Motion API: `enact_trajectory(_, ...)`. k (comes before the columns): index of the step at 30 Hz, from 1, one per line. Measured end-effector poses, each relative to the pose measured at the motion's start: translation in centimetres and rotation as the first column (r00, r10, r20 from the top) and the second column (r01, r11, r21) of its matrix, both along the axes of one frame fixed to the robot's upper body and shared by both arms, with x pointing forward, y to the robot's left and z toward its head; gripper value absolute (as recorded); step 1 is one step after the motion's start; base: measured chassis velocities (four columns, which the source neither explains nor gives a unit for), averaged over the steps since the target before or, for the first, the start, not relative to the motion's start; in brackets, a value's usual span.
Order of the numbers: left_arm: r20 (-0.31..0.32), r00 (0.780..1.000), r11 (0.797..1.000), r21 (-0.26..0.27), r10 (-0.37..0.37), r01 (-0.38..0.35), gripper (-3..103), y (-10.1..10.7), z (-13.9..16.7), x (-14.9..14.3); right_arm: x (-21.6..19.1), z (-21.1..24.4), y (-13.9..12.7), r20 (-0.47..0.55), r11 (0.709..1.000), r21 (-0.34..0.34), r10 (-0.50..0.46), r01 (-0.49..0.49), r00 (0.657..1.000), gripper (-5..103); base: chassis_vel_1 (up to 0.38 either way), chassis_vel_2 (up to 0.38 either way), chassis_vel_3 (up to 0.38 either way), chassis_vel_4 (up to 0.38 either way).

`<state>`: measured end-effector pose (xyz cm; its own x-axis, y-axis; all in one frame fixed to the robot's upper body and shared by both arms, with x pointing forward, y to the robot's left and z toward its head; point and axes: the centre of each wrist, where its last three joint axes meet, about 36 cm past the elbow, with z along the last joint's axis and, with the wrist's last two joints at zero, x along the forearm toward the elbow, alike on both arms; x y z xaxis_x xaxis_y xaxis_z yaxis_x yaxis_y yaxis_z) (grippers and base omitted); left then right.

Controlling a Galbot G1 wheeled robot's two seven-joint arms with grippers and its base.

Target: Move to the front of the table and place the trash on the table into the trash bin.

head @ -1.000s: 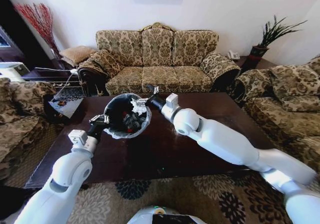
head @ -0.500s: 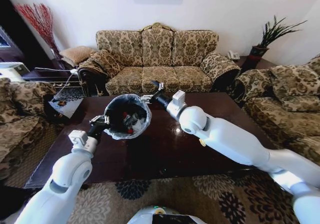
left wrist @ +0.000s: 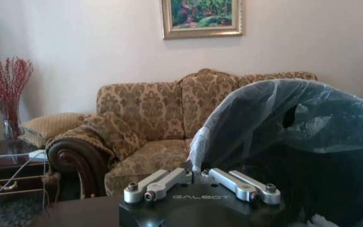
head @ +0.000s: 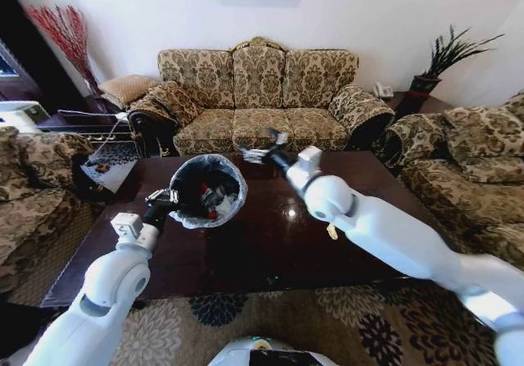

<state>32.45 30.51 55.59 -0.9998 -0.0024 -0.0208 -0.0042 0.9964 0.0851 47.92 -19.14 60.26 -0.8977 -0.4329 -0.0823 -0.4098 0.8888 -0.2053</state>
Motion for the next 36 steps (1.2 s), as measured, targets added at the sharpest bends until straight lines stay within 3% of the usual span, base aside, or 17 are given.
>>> enact_trajectory(1, 0.000, 1.000, 1.000, 0.000, 0.000, 0.000, 1, 0.0, 0.0, 0.0, 0.0, 0.0, 0.0, 0.000, 1.000, 0.000, 0.000, 0.000, 1.000, 100, 0.000, 0.000, 0.000, 0.000)
enact_trajectory(4, -0.003, 1.000, 1.000, -0.008, 0.007, -0.007, 1, 0.0, -0.1, -0.1, -0.8, -4.4, -4.3, -0.109, 0.985, -0.001, -0.172, 0.173, 0.979, 100, 0.000, 0.000, 0.000, 0.000)
enact_trajectory(5, -0.003, 1.000, 1.000, -0.008, 0.007, -0.007, 1, 0.0, -0.1, -0.1, -0.8, -4.4, -4.3, -0.109, 0.985, -0.001, -0.172, 0.173, 0.979, 100, 0.000, 0.000, 0.000, 0.000)
enact_trajectory(9, -0.026, 1.000, 1.000, 0.005, 0.011, -0.011, 1, -0.1, 0.4, -0.5, -3.9, -12.3, -8.7, -0.282, 0.932, -0.016, -0.352, 0.363, 0.892, 100, 0.000, 0.000, 0.000, 0.000)
enact_trajectory(10, -0.026, 1.000, 1.000, 0.005, 0.011, -0.011, 1, -0.1, 0.4, -0.5, -3.9, -12.3, -8.7, -0.282, 0.932, -0.016, -0.352, 0.363, 0.892, 100, 0.000, 0.000, 0.000, 0.000)
enact_trajectory(12, -0.040, 0.999, 1.000, 0.013, 0.003, -0.003, 1, 0.0, 0.6, -0.4, -6.0, -16.2, -10.6, -0.346, 0.901, -0.021, -0.413, 0.434, 0.842, 100, 0.000, 0.000, 0.000, 0.000)
enact_trajectory(14, -0.046, 0.999, 1.000, 0.012, -0.002, 0.002, 1, 0.0, 0.7, -0.4, -6.9, -17.5, -11.0, -0.370, 0.893, -0.021, -0.425, 0.450, 0.826, 100, 0.000, 0.000, 0.000, 0.000)
enact_trajectory(17, -0.060, 0.998, 1.000, 0.012, -0.016, 0.017, 1, 0.0, 0.7, -0.3, -9.4, -21.6, -11.7, -0.434, 0.866, -0.019, -0.457, 0.499, 0.776, 100, 0.000, 0.000, 0.000, 0.000)
enact_trajectory(23, -0.073, 0.997, 1.000, 0.014, -0.023, 0.025, 1, 0.0, 0.4, -0.1, -9.2, -26.3, -11.5, -0.456, 0.856, -0.015, -0.466, 0.517, 0.758, 100, 0.000, 0.000, 0.000, 0.000)
enact_trajectory(30, -0.073, 0.997, 1.000, 0.013, -0.022, 0.022, 1, 0.0, 0.4, -0.1, -7.8, -27.7, -10.9, -0.460, 0.857, -0.006, -0.460, 0.515, 0.759, 101, 0.000, 0.000, 0.000, 0.000)
enact_trajectory(36, -0.070, 0.997, 1.000, 0.005, -0.022, 0.023, 1, -0.1, 0.3, -0.1, -7.6, -28.3, -10.5, -0.467, 0.864, -0.004, -0.447, 0.504, 0.763, 82, 0.000, 0.000, 0.000, 0.000)
